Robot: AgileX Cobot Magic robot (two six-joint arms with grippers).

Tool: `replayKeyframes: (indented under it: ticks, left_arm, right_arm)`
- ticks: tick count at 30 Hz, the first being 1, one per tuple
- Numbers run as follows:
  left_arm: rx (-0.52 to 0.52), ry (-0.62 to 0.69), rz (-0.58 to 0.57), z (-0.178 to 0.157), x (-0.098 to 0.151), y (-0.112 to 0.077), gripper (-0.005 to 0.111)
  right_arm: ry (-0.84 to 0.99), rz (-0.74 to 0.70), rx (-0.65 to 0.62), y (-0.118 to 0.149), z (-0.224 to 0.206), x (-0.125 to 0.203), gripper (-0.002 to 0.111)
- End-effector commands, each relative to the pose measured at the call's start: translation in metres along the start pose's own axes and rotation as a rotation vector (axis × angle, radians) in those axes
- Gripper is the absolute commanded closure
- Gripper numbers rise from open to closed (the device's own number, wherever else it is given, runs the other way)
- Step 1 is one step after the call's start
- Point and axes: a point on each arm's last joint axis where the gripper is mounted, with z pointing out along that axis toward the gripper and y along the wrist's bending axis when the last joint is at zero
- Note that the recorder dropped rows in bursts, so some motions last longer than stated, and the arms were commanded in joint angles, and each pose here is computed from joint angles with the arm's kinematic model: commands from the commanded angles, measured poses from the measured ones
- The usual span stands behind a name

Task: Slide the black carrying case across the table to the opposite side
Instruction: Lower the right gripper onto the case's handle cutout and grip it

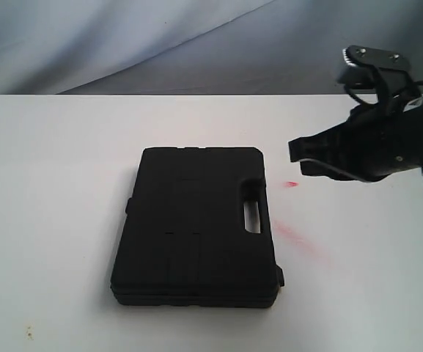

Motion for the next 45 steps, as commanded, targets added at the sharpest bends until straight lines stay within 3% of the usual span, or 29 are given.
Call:
replayKeyframes:
  ticks: [1, 6, 12, 18, 27, 31, 36, 45]
  left_arm:
    - [-0.002, -0.005, -0.002, 0.0, 0.001, 0.0, 0.107]
    - [-0.002, -0.005, -0.002, 0.0, 0.001, 0.0, 0.107]
    - [-0.002, -0.005, -0.002, 0.0, 0.001, 0.0, 0.107]
    - [-0.002, -0.005, -0.002, 0.0, 0.001, 0.0, 0.107]
    - [-0.002, -0.005, -0.002, 0.0, 0.001, 0.0, 0.107]
    - [-0.002, -0.005, -0.002, 0.0, 0.001, 0.0, 0.107]
    - [-0.002, -0.005, -0.002, 0.0, 0.001, 0.0, 0.107]
    - [-0.002, -0.005, -0.002, 0.0, 0.001, 0.0, 0.107]
  right_arm:
    - [-0.008, 0.016, 0.01, 0.007, 0.025, 0.0, 0.108]
    - [0.082, 0.002, 0.026, 0.009, 0.052, -0.003, 0.108]
    - [0.242, -0.086, 0.09, 0.018, 0.045, -0.051, 0.108]
    - [0.441, -0.044, 0.109, 0.013, 0.077, -0.052, 0.108]
    - [0.435, -0.002, 0.1, 0.007, 0.104, -0.048, 0.107]
    - [0.438, 0.024, 0.083, 0.008, 0.109, -0.047, 0.092]
    - [0.471, 0.042, 0.086, 0.003, 0.124, -0.04, 0.062]
    - [0.435, 0.065, 0.122, -0.004, 0.139, -0.038, 0.059]
